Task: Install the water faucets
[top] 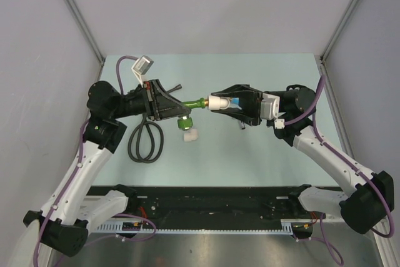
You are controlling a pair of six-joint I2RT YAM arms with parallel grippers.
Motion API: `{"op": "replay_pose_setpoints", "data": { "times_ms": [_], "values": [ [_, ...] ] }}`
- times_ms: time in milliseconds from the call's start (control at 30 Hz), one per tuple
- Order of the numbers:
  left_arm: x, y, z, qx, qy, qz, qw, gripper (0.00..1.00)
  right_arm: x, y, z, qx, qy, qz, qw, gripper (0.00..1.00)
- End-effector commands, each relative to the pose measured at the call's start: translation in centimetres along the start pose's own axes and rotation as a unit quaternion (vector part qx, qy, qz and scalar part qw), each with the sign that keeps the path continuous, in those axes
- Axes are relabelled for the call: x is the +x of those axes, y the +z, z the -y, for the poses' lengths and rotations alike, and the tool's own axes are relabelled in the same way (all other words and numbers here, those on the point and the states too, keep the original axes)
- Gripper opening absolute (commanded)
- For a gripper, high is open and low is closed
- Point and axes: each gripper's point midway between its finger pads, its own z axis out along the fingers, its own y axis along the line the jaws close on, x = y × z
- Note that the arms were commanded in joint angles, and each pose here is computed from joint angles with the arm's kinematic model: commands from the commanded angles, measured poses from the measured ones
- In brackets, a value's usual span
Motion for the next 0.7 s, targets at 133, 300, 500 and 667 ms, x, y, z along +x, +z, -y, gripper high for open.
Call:
{"op": "replay_pose_setpoints", "data": {
  "times_ms": [133,300,500,667],
  "values": [
    [-0.1,-0.7,2.3,0.023,0.045,-0.018,0.999,0.0,-1.0,0.2,0.5,-0.009,-0.016,0.004,1.0,0.0],
    [0.2,-0.7,2.3,0.024,0.045,-0.031,0.998,0.0,-1.3,0.4,0.1,-0.023,-0.015,0.01,1.0,0.0],
    [0.2,-0.6,1.5,0.011,0.047,-0.04,0.998,0.0,-1.7,0.7,-0.2,-0.038,-0.014,0.017,0.999,0.0],
    [0.3,-0.5,0.6,-0.009,0.041,-0.047,0.998,0.0,-1.5,0.8,-0.2,-0.042,-0.014,0.014,0.999,0.0]
  ]
}}
